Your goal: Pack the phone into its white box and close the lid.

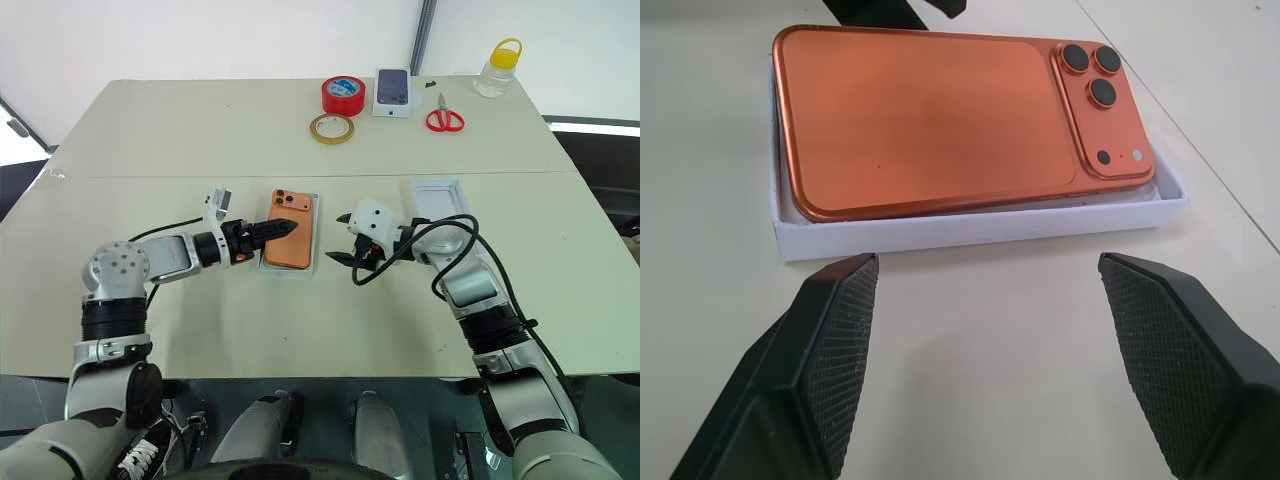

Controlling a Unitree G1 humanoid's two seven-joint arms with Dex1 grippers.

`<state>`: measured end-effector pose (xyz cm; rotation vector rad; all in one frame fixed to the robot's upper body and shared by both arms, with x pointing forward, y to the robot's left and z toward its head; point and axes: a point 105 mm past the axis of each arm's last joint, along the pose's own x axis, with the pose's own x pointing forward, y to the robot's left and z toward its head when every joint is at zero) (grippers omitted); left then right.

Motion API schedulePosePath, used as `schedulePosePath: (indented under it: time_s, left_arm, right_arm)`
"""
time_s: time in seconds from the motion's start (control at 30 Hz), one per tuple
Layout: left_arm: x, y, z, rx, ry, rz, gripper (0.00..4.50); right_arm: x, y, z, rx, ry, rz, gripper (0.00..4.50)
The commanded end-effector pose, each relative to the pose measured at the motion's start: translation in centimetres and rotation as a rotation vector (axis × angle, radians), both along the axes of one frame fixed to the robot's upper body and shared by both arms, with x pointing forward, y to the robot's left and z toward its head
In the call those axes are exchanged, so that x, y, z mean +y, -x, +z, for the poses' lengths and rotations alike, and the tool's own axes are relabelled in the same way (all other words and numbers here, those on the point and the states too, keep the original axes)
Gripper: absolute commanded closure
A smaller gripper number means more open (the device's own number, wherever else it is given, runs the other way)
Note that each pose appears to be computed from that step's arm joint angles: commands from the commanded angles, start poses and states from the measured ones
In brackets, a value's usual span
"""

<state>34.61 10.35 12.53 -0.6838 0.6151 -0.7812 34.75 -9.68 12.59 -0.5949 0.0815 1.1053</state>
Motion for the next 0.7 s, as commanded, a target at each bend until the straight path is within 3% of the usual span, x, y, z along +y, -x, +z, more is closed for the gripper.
schedulePosePath:
  time_s: [0.03,0.7]
  left_arm:
    - [0.3,0.0,0.9,-0.032,-0.047,0.002,0.04]
    - [1.6,0.3,3.9,-0.115,-0.112,0.01,0.04]
  right_arm:
    - [0.7,-0.1,0.9,-0.039,-0.015,0.025,0.8]
    - [1.3,0.1,0.6,-0.031,-0.027,0.036,0.8]
